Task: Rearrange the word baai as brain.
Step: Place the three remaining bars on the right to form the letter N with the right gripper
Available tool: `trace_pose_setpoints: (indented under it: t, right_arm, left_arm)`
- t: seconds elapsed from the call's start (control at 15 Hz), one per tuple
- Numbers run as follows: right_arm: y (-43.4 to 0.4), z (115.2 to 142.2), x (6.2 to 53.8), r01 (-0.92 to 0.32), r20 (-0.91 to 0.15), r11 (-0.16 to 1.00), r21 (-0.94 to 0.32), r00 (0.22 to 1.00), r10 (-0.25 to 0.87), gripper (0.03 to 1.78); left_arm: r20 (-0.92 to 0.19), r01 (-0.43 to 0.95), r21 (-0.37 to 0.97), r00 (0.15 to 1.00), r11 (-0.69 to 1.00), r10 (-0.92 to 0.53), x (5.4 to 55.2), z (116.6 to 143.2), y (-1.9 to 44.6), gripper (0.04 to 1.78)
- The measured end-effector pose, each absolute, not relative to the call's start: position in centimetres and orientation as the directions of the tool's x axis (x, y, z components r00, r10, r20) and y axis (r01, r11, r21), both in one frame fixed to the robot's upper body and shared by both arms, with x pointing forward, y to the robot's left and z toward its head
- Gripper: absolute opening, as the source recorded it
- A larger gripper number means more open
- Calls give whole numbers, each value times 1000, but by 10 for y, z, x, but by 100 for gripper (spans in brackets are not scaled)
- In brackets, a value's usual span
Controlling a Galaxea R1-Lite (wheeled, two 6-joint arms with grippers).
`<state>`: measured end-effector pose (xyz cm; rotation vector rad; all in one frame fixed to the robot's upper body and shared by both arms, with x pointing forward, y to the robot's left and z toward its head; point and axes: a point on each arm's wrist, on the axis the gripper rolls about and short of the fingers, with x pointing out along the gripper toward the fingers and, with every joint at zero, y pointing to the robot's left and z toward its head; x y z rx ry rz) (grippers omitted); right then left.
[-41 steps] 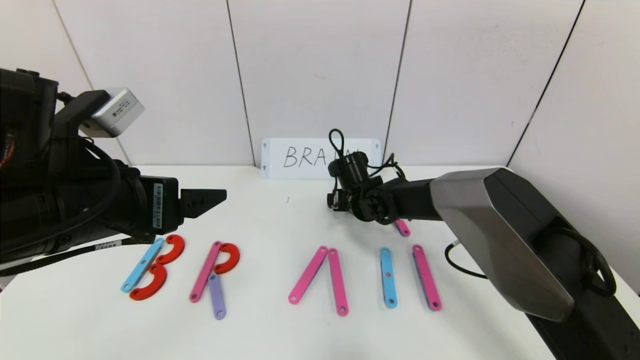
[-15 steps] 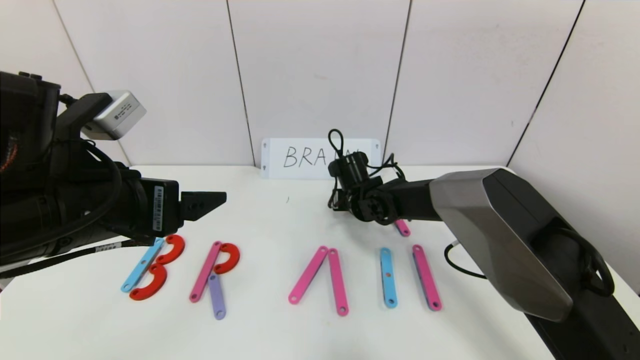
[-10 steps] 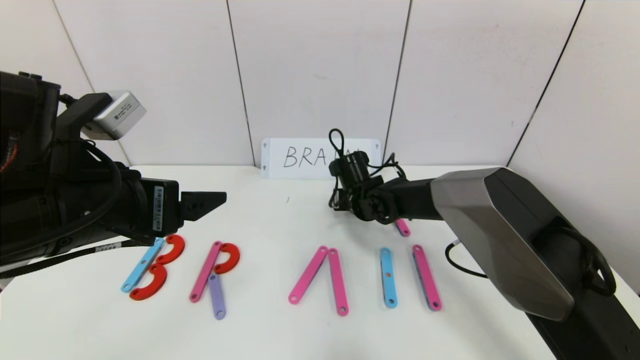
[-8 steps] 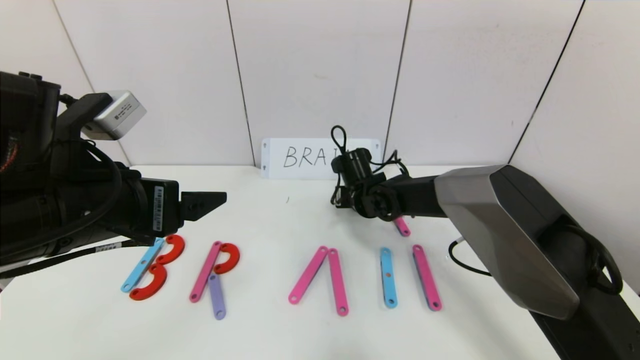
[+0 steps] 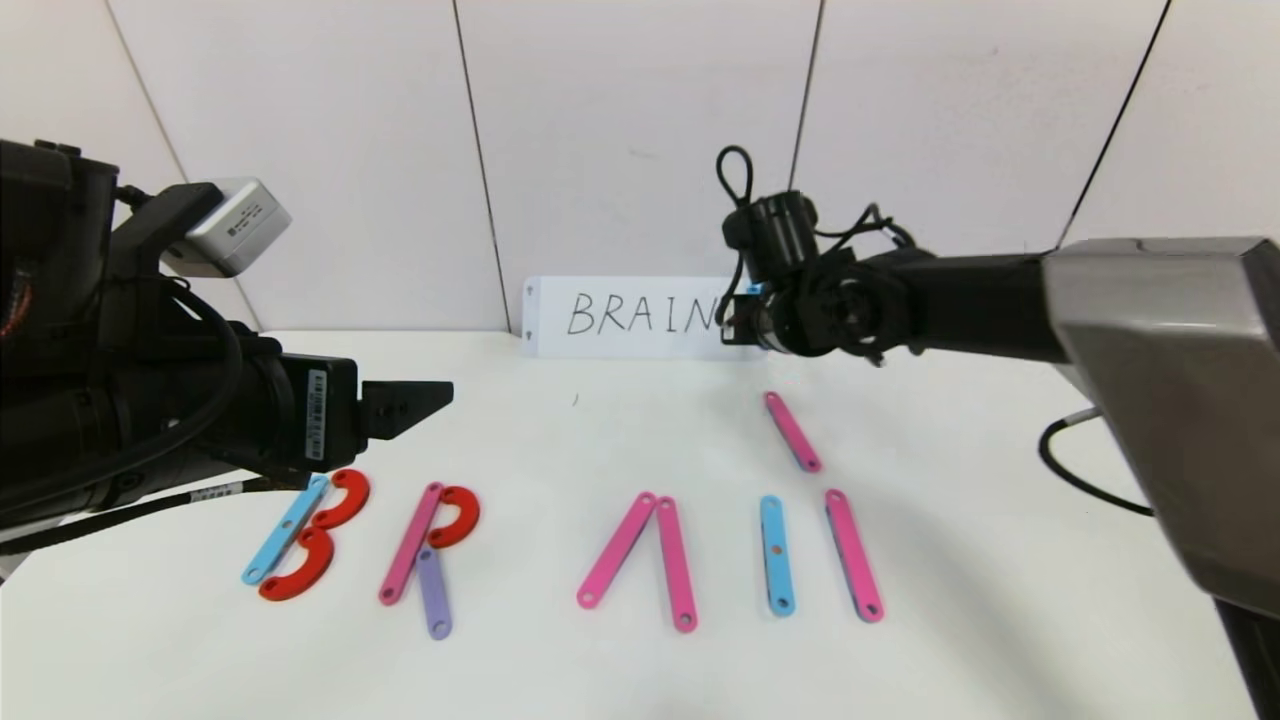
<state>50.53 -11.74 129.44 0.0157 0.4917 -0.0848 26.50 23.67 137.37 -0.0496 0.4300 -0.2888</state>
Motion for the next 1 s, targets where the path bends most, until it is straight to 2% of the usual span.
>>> trace_pose_setpoints:
  t: [0.2,0.4,0.6,1.0]
  right_arm:
    - [-144,1334,466,115,-492,993,-37,863,-118,27]
    - [-174,1350,414,121,-527,990,-71,839,-140,27]
    - [-195,1337,372,118,-557,989,-91,817,-149,27]
    - [-217,1282,327,97,-573,992,-80,810,-125,27]
  left_arm:
    - [-422,281,-115,855,953,-303,269,1370,234,173]
    - [-426,278,-115,854,954,-300,271,1369,234,173]
    - [-424,271,-115,856,956,-294,272,1370,236,173]
    - [-424,272,-116,856,955,-296,272,1370,236,173]
